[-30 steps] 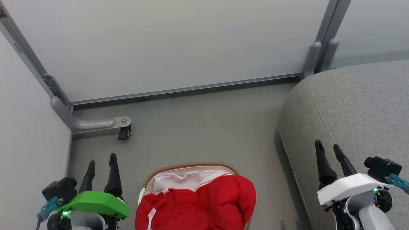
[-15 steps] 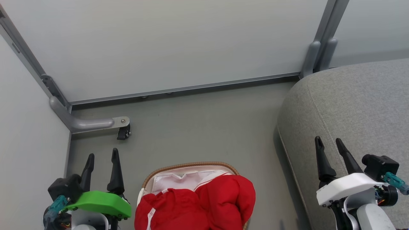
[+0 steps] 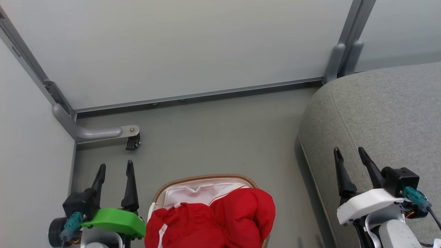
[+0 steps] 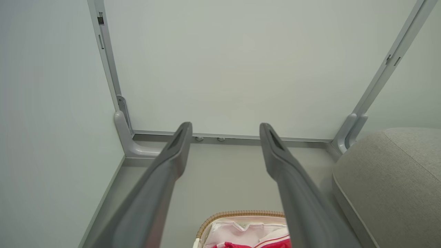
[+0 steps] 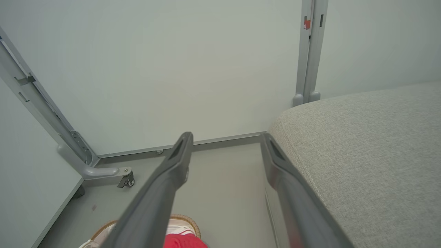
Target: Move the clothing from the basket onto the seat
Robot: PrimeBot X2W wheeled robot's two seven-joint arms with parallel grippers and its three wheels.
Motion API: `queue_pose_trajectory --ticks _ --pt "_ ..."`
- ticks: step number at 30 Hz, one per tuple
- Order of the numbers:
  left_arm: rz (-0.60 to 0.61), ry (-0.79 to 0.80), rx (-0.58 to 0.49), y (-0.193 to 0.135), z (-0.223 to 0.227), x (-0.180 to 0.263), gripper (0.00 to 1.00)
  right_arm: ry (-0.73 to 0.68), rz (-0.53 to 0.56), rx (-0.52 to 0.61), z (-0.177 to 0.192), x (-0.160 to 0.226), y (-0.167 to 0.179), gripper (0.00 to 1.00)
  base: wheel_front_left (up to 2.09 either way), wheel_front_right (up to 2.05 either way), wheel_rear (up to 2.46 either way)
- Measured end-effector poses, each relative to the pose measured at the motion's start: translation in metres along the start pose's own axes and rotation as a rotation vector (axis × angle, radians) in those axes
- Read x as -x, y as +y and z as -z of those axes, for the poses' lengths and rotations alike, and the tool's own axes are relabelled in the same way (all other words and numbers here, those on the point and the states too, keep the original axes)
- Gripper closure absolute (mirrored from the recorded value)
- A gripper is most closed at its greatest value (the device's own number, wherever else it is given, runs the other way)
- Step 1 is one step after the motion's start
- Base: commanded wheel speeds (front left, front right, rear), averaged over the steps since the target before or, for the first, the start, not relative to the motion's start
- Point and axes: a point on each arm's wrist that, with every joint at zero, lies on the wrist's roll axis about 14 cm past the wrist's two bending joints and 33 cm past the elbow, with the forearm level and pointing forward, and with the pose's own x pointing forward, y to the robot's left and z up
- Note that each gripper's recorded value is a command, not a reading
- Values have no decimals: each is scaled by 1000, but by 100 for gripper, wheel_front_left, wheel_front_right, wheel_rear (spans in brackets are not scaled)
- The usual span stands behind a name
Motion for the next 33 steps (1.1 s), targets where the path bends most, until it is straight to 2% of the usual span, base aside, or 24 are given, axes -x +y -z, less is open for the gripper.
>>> queue_pose_trajectory --ticks 18,23,33 --pt "77 76 -85 -17 32 1 0 41 -37 136 18 -3 5 0 0 0 0" --pt "105 82 -105 -22 36 -13 0 40 -48 164 21 -15 5 0 0 0 0" --pt "200 163 -131 -41 73 -50 0 2 -89 221 23 -58 11 0 0 0 0"
